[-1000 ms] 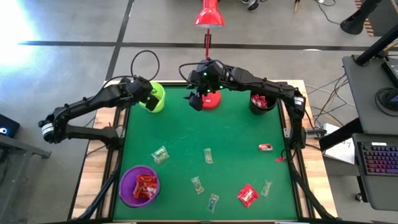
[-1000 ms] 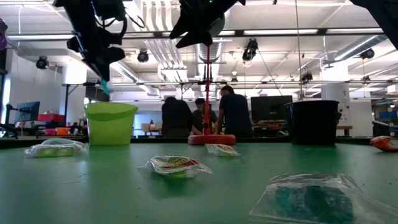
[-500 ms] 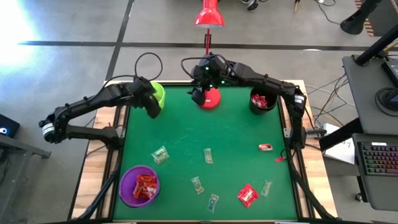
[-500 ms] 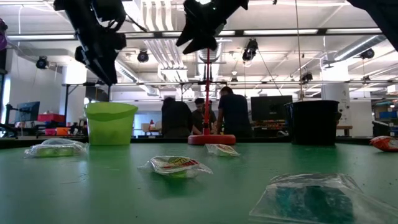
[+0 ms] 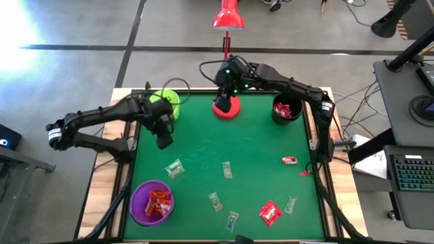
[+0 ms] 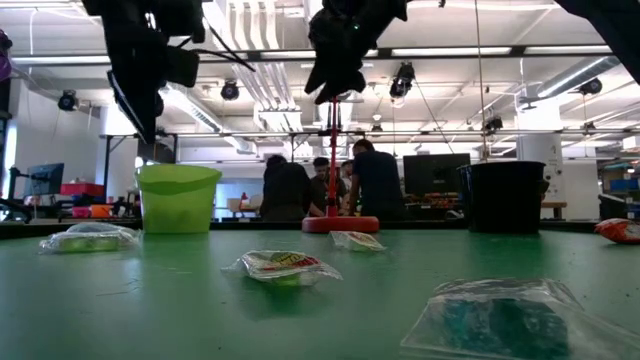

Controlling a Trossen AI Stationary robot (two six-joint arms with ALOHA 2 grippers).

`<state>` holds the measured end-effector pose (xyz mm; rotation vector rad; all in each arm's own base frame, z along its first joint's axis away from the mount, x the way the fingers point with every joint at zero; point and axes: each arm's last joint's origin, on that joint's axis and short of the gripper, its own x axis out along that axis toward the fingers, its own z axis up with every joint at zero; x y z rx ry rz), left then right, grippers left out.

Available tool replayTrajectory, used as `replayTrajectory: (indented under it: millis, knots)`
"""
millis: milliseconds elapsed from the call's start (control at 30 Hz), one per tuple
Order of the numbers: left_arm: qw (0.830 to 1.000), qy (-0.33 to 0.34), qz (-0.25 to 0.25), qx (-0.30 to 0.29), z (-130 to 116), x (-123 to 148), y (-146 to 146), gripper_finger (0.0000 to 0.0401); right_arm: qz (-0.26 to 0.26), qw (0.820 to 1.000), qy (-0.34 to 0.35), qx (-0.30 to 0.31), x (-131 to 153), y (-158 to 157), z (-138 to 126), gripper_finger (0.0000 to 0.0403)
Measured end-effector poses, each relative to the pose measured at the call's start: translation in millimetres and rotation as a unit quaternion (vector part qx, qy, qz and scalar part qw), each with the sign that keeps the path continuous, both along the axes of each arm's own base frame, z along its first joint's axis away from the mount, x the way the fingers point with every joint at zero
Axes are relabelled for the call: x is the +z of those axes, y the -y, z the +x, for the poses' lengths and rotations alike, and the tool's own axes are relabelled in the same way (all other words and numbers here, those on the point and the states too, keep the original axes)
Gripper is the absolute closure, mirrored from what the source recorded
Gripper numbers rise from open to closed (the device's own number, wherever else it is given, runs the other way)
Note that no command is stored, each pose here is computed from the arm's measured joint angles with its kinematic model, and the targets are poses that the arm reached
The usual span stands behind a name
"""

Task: Sort candy
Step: Put the transparent candy into the green bucket

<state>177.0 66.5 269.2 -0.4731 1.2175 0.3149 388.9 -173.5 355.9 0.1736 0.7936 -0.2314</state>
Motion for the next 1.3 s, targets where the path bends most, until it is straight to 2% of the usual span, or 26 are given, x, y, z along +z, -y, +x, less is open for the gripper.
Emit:
replayTrajectory:
  millis: [233, 533, 833, 967, 1300]
  knots:
    - [0.998, -0.019, -0.029, -0.044, 15, -8, 27, 0.0267, 0.013, 1.000, -0.025, -0.006, -4, 1, -5, 0.0165]
    - [0.993, -0.065, -0.068, -0.070, 28, -51, 55, 0.0267, 0.030, 0.997, -0.075, 0.003, -10, -3, -12, 0.0170]
    - [0.994, -0.066, -0.075, -0.055, 38, -81, 61, 0.0267, 0.052, 0.989, -0.136, 0.012, -16, -8, -22, 0.0172]
    - [0.988, -0.094, -0.104, -0.058, 37, -95, 63, 0.0267, 0.057, 0.988, -0.146, 0.013, -17, -8, -24, 0.0170]
    - [0.987, -0.090, -0.114, -0.062, 47, -114, 64, 0.0267, 0.062, 0.986, -0.154, 0.011, -18, -9, -26, 0.0170]
